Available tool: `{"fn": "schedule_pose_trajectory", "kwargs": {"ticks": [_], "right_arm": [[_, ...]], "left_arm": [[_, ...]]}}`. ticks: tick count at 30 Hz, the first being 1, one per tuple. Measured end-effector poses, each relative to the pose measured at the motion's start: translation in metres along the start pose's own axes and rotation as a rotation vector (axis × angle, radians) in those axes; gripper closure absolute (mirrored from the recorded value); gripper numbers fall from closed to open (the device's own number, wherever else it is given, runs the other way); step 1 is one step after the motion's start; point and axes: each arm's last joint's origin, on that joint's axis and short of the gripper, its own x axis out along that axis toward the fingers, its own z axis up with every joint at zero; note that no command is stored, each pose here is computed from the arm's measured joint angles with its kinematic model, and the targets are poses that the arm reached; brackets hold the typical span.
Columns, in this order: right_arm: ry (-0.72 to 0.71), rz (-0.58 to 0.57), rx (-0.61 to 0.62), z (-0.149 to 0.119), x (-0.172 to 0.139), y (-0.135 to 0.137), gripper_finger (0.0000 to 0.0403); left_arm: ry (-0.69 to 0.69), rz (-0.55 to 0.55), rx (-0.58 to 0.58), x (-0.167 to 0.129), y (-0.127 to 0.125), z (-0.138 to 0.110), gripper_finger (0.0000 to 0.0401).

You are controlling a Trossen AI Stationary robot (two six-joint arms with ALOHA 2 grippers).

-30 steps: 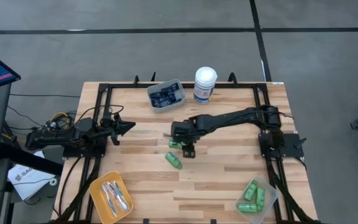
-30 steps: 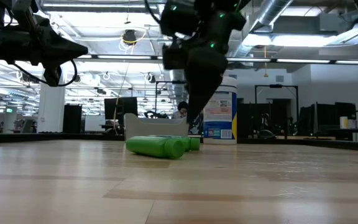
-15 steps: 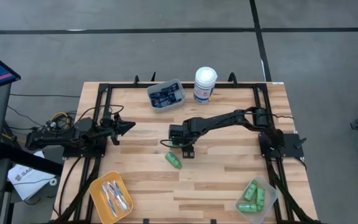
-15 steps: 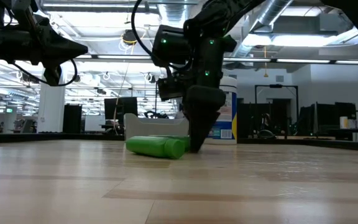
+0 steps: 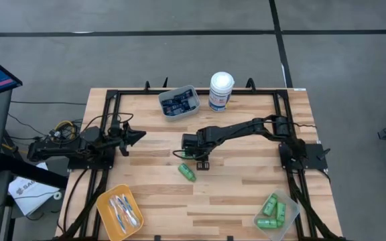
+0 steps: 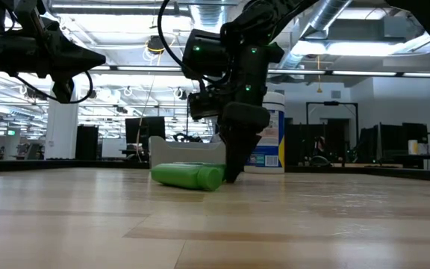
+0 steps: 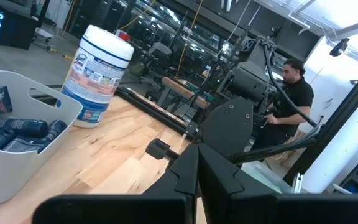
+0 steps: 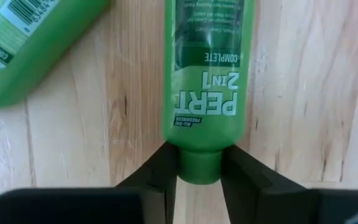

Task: Pick & Place Travel size toiletries
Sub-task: Put the green shampoo into the transparent bin

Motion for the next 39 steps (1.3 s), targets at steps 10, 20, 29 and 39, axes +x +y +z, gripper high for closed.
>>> {"fn": "schedule_pose_trajectory", "kwargs": {"ticks": [10,20,29,39], "right_arm": [[-0.020,0.008,0.017,-0.003,-0.025,0.009,0.0322],[-0.025,0.036,0.041,-0.037,-0.127,0.060,0.0322],[0.007,0.032,0.109,-0.105,-0.197,0.142,0.0322],[0.087,0.020,0.400,-0.185,-0.222,0.226,0.0322]], "left_arm": [[-0.002,-0.002,-0.001,0.000,0.000,0.000,0.0399],[-0.005,-0.004,-0.001,0.000,0.000,0.001,0.0399],[-0.008,-0.005,-0.002,0.000,0.000,0.001,0.0399],[-0.011,-0.007,-0.003,0.000,-0.001,0.001,0.0399]]}}
